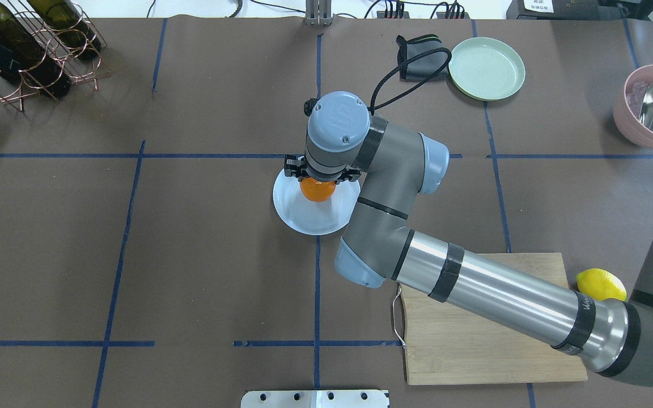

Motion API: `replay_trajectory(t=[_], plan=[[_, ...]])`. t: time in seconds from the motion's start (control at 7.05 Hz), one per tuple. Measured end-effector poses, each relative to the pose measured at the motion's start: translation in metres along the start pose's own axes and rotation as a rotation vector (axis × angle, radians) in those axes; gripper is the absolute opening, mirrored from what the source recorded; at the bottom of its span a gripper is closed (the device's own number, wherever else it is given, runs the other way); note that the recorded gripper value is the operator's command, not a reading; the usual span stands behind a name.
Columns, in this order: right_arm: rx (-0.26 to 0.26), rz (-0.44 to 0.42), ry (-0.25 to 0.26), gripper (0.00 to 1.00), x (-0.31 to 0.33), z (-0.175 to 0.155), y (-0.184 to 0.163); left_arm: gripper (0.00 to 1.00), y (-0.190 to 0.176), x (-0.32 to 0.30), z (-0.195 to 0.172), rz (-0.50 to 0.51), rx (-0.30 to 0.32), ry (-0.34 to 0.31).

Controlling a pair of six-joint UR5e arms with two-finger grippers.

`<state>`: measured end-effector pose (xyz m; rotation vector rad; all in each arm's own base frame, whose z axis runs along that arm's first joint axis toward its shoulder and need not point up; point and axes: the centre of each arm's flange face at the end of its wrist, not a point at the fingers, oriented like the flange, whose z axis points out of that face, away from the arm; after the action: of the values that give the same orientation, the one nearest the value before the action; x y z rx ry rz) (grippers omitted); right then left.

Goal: Pick orange to plate
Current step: 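Carry the orange with the right gripper over the light blue plate and lower it, then open the right gripper and withdraw it away from the plate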

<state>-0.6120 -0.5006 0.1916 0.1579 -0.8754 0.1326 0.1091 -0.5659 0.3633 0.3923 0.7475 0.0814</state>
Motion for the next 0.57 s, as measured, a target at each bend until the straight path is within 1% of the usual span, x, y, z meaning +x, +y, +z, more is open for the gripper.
replay_trajectory(t=[0.28, 0.43, 0.57], plan=[[-0.002, -0.001, -0.002, 1.00, -0.008, -0.006, 0.001, 1.00, 0.006, -0.011, 0.006, 0.062, -0.015, -0.011], [-0.003, -0.008, 0.011, 1.00, -0.010, -0.011, -0.002, 1.00, 0.010, -0.018, 0.008, 0.091, -0.023, -0.017], [-0.003, -0.013, 0.036, 1.00, -0.009, -0.024, -0.008, 1.00, 0.015, -0.027, 0.009, 0.107, -0.030, -0.024]])
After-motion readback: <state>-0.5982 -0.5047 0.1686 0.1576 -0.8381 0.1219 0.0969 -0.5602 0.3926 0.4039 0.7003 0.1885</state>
